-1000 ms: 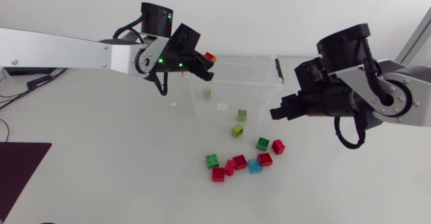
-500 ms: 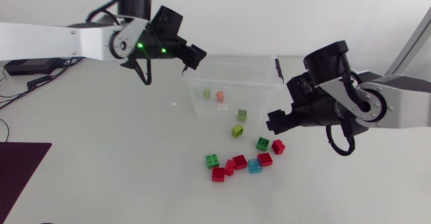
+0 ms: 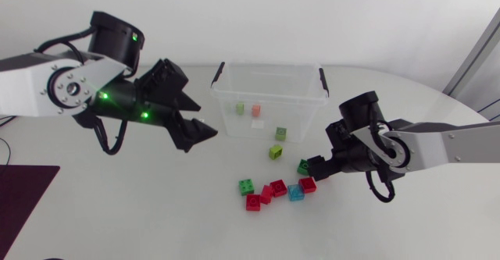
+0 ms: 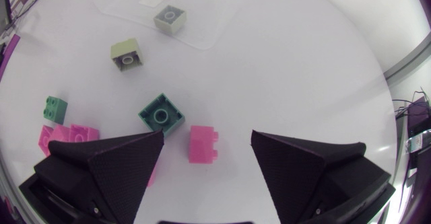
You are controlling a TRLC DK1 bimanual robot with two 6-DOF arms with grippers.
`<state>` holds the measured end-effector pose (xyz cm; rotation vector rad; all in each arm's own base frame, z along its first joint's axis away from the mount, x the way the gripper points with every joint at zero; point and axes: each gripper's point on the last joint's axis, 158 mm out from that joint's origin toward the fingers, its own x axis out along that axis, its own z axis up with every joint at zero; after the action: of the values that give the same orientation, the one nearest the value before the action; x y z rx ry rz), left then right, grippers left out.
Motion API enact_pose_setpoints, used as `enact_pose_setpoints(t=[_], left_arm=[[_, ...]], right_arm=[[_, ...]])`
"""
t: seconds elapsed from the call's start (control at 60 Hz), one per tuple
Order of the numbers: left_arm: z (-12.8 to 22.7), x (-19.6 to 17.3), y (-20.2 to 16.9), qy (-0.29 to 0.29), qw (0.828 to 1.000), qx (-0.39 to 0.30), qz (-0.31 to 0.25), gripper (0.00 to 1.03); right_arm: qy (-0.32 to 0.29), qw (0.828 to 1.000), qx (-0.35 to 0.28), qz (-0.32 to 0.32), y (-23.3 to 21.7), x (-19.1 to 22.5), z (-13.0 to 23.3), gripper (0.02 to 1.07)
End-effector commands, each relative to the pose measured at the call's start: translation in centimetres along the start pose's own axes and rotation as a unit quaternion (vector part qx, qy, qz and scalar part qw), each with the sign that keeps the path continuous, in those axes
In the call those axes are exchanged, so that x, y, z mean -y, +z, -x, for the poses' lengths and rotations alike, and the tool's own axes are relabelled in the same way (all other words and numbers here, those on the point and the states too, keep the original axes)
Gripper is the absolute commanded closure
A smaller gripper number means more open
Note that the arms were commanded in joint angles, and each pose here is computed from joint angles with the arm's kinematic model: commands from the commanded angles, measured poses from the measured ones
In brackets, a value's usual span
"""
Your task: Pick up the duplo bricks and place them in the container
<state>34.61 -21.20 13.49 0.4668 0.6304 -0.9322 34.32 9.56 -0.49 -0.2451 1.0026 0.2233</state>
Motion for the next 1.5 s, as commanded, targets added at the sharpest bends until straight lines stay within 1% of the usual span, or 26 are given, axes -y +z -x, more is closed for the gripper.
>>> enact_pose_setpoints(t=[0.0, 0.033, 0.117, 0.15, 0.167, 0.2, 0.233, 0.283, 0.433, 0.467, 0.633, 0.717, 0.817, 1.05, 1.2, 1.35, 1.417, 1.483], left_arm=[[-0.5, 1.9, -2.6, -0.026, 0.999, -0.023, -0.026, 0.06], [-0.8, 2.5, -3.5, -0.034, 0.998, -0.032, -0.032, 0.06], [-1.5, 3.7, -4.9, -0.051, 0.997, -0.046, -0.038, 0.06], [-2.1, 4.5, -5.7, -0.063, 0.996, -0.058, -0.04, 0.06], [-2.4, 4.8, -6.1, -0.069, 0.995, -0.063, -0.041, 0.06], [-2.8, 5.1, -6.4, -0.075, 0.994, -0.067, -0.043, 0.06], [-3.1, 5.5, -6.7, -0.082, 0.993, -0.073, -0.045, 0.06], [-3.7, 6.1, -7.3, -0.092, 0.991, -0.082, -0.046, 0.06], [-5.7, 8.0, -8.7, -0.123, 0.985, -0.105, -0.055, 0.06], [-6.2, 8.4, -9.0, -0.128, 0.984, -0.109, -0.057, 0.06], [-8.3, 9.3, -9.7, -0.144, 0.979, -0.117, -0.08, 0.06], [-9.5, 9.1, -10.0, -0.144, 0.978, -0.117, -0.092, 0.06], [-10.6, 8.9, -10.3, -0.146, 0.977, -0.122, -0.092, 0.06], [-12.1, 9.0, -9.5, -0.142, 0.978, -0.11, -0.109, 0.06], [-13.2, 8.6, -8.8, -0.138, 0.978, -0.106, -0.116, 0.06], [-13.6, 8.5, -8.3, -0.137, 0.978, -0.105, -0.117, 0.1], [-13.7, 8.3, -8.4, -0.137, 0.977, -0.118, -0.113, 0.11], [-13.8, 8.4, -8.4, -0.145, 0.974, -0.134, -0.111, 0.19]], right_arm=[[0.001, 1.0, -0.026, 0.003, -2.2, -0.2, -1.5, 0.18], [0.002, 1.0, -0.028, 0.004, -2.3, -0.3, -1.8, 0.2], [0.003, 1.0, -0.03, 0.006, -2.4, -0.5, -2.3, 0.31], [0.003, 0.999, -0.033, 0.006, -2.6, -0.5, -2.4, 0.39], [0.003, 0.999, -0.034, 0.006, -2.8, -0.5, -2.6, 0.46], [0.003, 0.999, -0.034, 0.007, -2.9, -0.6, -2.7, 0.55], [0.002, 0.999, -0.035, 0.008, -3.0, -0.5, -2.8, 0.61], [0.003, 0.999, -0.036, 0.011, -3.2, -0.6, -2.8, 0.72], [0.003, 0.999, -0.039, 0.019, -3.8, -0.5, -1.9, 0.76], [0.003, 0.999, -0.036, 0.021, -3.6, -0.5, -1.4, 0.8], [0.003, 1.0, -0.012, 0.024, -1.9, -0.2, 1.5, 0.81], [0.006, 1.0, -0.001, 0.025, -0.7, -0.2, 2.9, 0.81], [0.01, 0.999, 0.018, 0.03, 1.0, -0.7, 4.9, 0.81], [0.02, 0.996, 0.075, 0.038, 6.8, -1.7, 10.6, 0.81], [0.026, 0.993, 0.11, 0.035, 10.1, -2.3, 13.2, 0.81], [0.033, 0.99, 0.134, 0.039, 12.3, -3.0, 14.7, 0.8], [0.034, 0.989, 0.135, 0.041, 12.8, -3.2, 14.9, 0.8], [0.035, 0.989, 0.136, 0.043, 13.2, -3.4, 14.9, 0.8]])
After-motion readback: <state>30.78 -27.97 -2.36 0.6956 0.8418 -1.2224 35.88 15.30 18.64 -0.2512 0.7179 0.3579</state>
